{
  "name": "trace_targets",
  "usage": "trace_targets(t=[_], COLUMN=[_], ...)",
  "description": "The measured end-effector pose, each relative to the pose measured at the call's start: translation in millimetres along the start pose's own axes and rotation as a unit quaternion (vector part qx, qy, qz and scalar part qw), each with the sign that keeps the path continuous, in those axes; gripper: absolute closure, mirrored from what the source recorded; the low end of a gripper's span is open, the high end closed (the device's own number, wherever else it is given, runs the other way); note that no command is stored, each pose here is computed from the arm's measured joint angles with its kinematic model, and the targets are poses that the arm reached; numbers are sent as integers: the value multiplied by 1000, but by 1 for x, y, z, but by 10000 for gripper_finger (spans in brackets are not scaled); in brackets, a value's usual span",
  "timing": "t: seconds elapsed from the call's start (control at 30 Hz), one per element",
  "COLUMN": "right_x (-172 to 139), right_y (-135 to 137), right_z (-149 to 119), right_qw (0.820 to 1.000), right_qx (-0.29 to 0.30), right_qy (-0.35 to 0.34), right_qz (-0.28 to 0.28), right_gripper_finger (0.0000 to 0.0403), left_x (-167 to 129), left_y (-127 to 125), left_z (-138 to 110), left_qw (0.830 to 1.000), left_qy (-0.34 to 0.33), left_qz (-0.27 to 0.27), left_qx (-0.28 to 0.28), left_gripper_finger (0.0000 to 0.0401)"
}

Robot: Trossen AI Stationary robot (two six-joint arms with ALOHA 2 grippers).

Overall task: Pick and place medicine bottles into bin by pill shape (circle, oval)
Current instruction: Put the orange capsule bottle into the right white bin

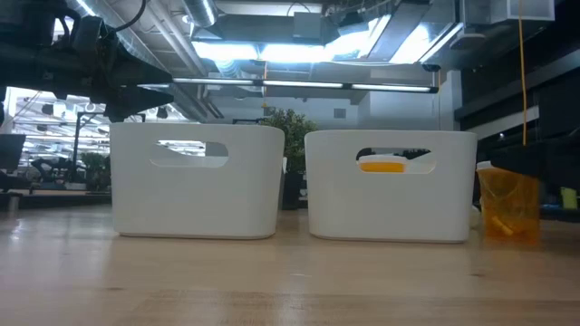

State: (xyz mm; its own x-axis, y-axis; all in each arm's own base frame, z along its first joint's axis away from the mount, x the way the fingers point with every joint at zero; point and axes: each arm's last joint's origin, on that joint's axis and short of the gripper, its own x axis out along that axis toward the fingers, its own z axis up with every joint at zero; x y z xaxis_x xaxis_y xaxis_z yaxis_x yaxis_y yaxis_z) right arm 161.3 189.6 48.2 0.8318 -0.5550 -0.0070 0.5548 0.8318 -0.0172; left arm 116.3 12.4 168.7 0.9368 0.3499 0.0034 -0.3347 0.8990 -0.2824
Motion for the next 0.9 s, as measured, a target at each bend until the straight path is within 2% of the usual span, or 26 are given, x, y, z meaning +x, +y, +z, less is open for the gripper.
trace_targets(t=[0.27,0.5,0.6,0.73,0.9], right_x=[0,-1,0,5,16], right_y=[1,-2,-5,-10,-18], right_z=[4,38,57,82,112], right_qw=[1000,996,987,967,946], right_qx=[10,36,58,82,99], right_qy=[12,82,149,242,304], right_qz=[0,4,7,20,52], right_gripper_finger=[27,27,27,27,27], left_x=[0,0,0,0,0], left_y=[0,0,0,0,0], left_z=[0,0,0,0,0], left_qw=[1000,1000,1000,1000,1000], left_qy=[0,0,0,0,0], left_qz=[0,0,0,0,0], left_qx=[0,0,0,0,0], left_gripper_finger=[146,146,146,146,146])
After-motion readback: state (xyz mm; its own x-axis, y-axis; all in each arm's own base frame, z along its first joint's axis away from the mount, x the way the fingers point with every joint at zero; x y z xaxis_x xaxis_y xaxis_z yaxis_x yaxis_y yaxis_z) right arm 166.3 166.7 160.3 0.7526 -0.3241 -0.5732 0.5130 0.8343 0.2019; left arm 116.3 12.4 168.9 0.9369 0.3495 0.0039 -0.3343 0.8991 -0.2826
